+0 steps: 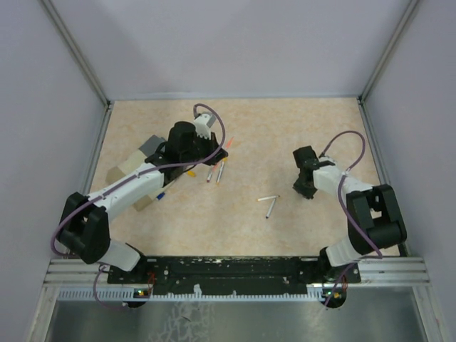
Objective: Insert the pens into the pen caps
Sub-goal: Move the pen cap to the center of the board.
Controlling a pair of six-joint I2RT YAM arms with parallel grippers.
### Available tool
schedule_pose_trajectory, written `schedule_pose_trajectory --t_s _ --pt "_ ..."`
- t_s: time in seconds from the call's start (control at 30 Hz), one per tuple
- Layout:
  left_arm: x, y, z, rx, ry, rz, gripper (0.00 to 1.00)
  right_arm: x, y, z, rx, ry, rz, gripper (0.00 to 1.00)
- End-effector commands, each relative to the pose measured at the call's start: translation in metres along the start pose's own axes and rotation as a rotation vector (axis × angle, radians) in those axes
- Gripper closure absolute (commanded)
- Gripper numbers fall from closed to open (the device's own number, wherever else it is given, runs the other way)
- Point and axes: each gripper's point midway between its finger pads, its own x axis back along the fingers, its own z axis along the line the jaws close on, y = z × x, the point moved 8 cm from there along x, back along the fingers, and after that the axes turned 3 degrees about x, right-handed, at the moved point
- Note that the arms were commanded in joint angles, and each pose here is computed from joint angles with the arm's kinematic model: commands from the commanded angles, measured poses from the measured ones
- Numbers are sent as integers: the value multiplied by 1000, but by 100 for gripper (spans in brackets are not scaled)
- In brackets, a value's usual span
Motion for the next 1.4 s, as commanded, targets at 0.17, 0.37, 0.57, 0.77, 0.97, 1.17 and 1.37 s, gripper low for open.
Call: schedule_pose_trajectory --t_s 0.17,0.37,0.57,0.77,0.97,1.17,1.37 --pt "6 4 10 -45 36 -37 100 3 3 14 159 -1 20 64" --pt "4 13 9 -68 10 -30 100 24 20 18 293 63 -20 57" --pt "8 31 3 -105 -24 -33 100 62 62 30 342 261 -199 54" --pt "10 41 6 -128 -17 -36 100 60 109 42 229 295 -208 53" --pt "14 33 10 -134 -16 -23 100 39 120 64 170 258 -153 53" --pt "18 31 10 -148 -12 -11 100 25 115 58 11 142 -146 52" --pt "18 31 8 -146 -31 -5 100 8 101 48 -153 -31 -81 50"
